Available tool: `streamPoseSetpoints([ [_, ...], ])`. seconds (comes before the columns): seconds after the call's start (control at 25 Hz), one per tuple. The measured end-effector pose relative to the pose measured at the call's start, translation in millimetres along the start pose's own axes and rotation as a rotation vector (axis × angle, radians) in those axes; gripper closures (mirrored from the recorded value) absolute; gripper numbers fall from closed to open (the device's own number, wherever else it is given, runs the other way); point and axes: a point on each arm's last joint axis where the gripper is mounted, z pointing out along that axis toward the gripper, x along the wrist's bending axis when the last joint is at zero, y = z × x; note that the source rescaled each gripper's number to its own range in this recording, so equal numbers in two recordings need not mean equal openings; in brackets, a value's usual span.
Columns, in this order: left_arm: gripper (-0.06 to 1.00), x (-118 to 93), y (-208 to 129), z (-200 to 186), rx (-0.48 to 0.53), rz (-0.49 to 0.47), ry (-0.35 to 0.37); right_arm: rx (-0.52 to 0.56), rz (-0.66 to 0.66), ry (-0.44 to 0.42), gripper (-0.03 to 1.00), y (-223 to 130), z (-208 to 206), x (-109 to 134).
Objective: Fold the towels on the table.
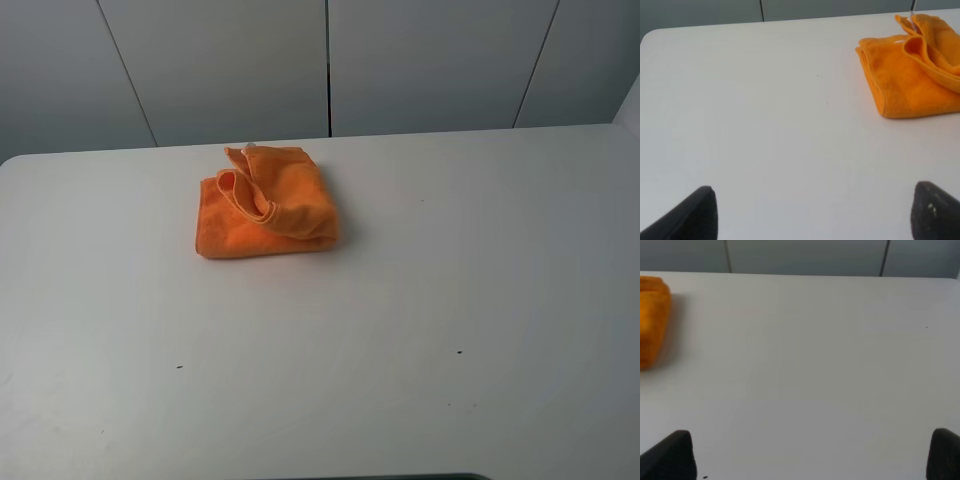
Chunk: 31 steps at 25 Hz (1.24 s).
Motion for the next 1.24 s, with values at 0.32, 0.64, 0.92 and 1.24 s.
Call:
streamPoseSetpoints([
  [0.32, -0.06, 0.0, 0.0, 0.0, 0.0, 0.0, 0.0, 0.0, 0.028, -0.036, -0.03, 0.1, 0.1, 0.3],
  [0.64, -0.06, 0.0, 0.0, 0.0, 0.0, 0.0, 0.0, 0.0, 0.028, -0.036, -0.03, 0.1, 0.1, 0.3],
  [0.92, -0.06, 0.0, 0.0, 0.0, 0.0, 0.0, 0.0, -0.002, 0.027, -0.036, -0.03, 0.2, 0.1, 0.3],
  [1.24, -0.06, 0.0, 0.0, 0.0, 0.0, 0.0, 0.0, -0.002, 0.027, -0.036, -0.03, 0.2, 0.1, 0.3],
])
